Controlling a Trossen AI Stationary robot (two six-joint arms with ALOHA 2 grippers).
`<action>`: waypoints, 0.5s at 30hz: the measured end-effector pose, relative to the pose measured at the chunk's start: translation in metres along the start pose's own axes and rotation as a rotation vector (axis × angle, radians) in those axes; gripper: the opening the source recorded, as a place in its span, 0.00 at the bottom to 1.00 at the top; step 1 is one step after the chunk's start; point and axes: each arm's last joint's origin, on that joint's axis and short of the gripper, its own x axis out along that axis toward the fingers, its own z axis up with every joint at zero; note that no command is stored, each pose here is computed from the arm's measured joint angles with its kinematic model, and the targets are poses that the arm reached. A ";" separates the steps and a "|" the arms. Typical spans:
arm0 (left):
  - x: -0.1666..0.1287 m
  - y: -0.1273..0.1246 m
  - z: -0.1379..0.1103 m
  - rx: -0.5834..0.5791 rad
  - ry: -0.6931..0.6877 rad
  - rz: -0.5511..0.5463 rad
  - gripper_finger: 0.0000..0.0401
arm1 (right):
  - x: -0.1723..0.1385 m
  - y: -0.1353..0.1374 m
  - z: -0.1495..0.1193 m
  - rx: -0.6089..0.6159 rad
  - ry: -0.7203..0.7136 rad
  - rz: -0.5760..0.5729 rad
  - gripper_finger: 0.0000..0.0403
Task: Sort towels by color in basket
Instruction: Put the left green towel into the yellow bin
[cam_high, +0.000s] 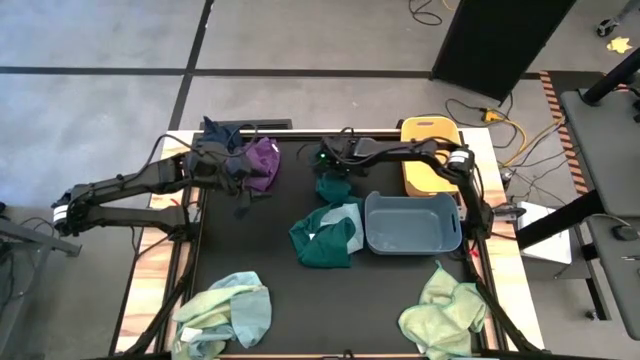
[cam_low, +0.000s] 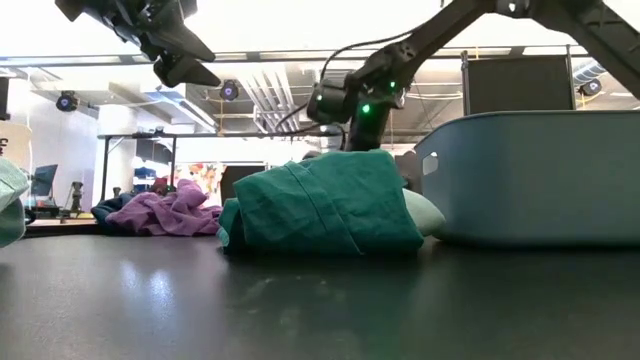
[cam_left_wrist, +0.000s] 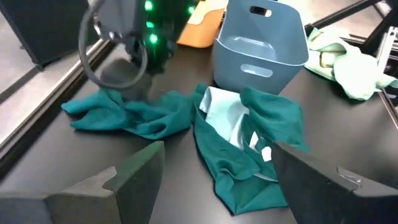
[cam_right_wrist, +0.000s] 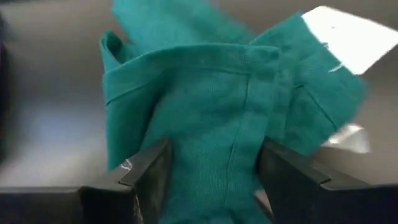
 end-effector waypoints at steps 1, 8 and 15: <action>-0.001 0.000 0.000 0.006 -0.002 0.000 0.70 | 0.005 0.001 -0.001 0.012 0.014 0.011 0.54; -0.012 -0.002 0.005 0.295 -0.088 -0.024 0.70 | 0.029 -0.001 -0.009 0.010 0.043 -0.013 0.39; -0.024 -0.007 0.027 0.733 -0.277 -0.011 0.70 | 0.002 0.000 -0.002 -0.102 0.033 -0.005 0.05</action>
